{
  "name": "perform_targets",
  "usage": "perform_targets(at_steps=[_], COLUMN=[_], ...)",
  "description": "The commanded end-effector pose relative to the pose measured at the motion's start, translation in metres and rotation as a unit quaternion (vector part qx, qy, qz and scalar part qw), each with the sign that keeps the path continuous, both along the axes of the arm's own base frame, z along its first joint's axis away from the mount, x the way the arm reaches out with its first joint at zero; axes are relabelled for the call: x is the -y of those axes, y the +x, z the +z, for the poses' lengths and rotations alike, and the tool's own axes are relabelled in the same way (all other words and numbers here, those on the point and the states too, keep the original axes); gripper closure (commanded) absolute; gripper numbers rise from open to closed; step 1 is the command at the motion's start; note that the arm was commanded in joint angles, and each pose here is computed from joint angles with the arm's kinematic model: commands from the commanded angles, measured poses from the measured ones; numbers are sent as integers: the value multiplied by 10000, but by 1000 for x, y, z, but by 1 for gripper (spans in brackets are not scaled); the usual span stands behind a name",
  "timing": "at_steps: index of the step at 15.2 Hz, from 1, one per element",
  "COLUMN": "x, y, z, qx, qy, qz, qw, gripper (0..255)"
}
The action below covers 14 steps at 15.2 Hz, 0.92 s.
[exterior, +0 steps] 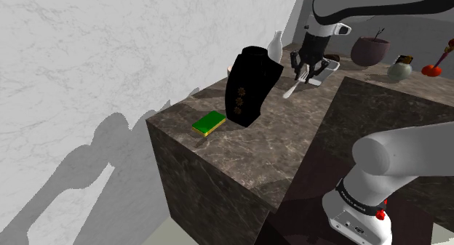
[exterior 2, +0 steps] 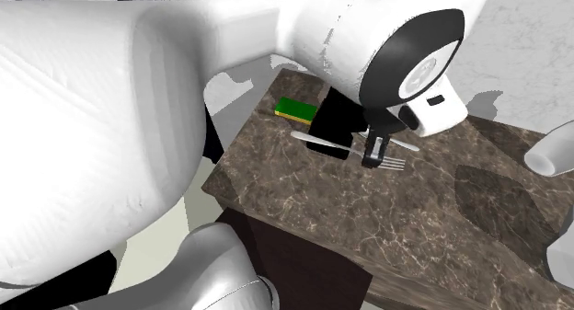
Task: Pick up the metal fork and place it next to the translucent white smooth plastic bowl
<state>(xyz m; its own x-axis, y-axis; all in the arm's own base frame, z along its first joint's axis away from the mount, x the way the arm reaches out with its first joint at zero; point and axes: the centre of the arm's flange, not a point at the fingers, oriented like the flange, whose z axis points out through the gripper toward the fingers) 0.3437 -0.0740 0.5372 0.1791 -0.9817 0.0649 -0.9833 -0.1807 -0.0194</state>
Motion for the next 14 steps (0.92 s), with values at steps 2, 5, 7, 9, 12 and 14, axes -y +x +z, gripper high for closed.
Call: perform_targets(at_steps=[2, 5, 7, 9, 12, 14], x=[40, 80, 106, 133, 172, 199], y=[1, -1, -2, -3, -5, -6], z=[1, 1, 1, 1, 1, 2], qx=[-2, -2, -2, -2, -2, -2], qy=[-4, -4, -4, -4, -4, -4], qz=[5, 5, 5, 5, 5, 5], qw=[10000, 10000, 10000, 10000, 10000, 10000], gripper=[255, 255, 255, 255, 255, 255])
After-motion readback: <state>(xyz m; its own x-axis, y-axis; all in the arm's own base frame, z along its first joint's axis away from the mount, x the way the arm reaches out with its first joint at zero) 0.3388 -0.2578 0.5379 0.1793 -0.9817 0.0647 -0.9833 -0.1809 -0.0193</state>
